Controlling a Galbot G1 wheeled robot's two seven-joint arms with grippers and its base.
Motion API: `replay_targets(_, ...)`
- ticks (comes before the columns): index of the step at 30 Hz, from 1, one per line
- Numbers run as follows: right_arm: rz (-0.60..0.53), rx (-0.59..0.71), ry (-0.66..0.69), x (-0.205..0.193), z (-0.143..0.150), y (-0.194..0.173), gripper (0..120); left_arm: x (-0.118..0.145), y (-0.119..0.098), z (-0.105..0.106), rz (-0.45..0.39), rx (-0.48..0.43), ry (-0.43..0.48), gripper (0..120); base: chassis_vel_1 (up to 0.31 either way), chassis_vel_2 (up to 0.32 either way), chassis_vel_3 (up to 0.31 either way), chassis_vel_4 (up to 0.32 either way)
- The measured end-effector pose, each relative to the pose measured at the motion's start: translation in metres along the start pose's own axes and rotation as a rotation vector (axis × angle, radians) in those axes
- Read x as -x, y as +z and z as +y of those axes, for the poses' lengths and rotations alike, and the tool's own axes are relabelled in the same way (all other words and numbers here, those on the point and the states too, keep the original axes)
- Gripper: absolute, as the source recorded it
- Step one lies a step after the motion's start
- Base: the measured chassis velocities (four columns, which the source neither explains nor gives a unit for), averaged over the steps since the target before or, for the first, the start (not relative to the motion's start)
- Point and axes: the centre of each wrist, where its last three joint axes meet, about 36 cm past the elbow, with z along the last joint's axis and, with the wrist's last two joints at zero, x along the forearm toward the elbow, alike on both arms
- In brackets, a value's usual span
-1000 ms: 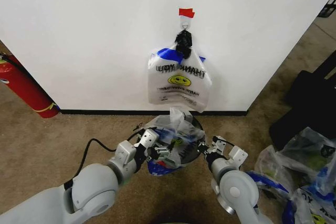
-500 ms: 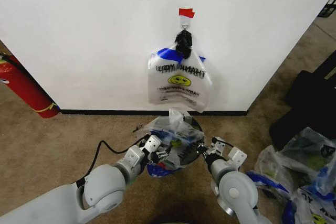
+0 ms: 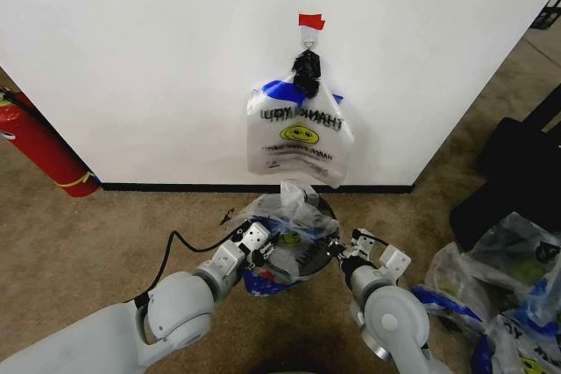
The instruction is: Pick up the garbage bag from the wall and place it over the trash bin.
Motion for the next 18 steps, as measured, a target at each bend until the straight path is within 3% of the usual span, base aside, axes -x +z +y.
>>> replay_targets(6,-0.002,0.001,-0.001,-0.002,0.001,0.001,1,0.004,-0.001,0.001,-0.003,0.004,-0.002,0,0.000,0.000,0.000,0.000)
replay_targets(14,-0.005,-0.003,0.001,-0.004,0.000,0.000,1,-0.008,-0.008,0.001,-0.048,-0.013,0.013,0,0.000,0.000,0.000,0.000)
replay_targets(18,-0.007,-0.017,0.000,-0.004,-0.001,0.000,1,-0.021,-0.027,0.008,-0.150,-0.046,0.021,0,0.000,0.000,0.000,0.000)
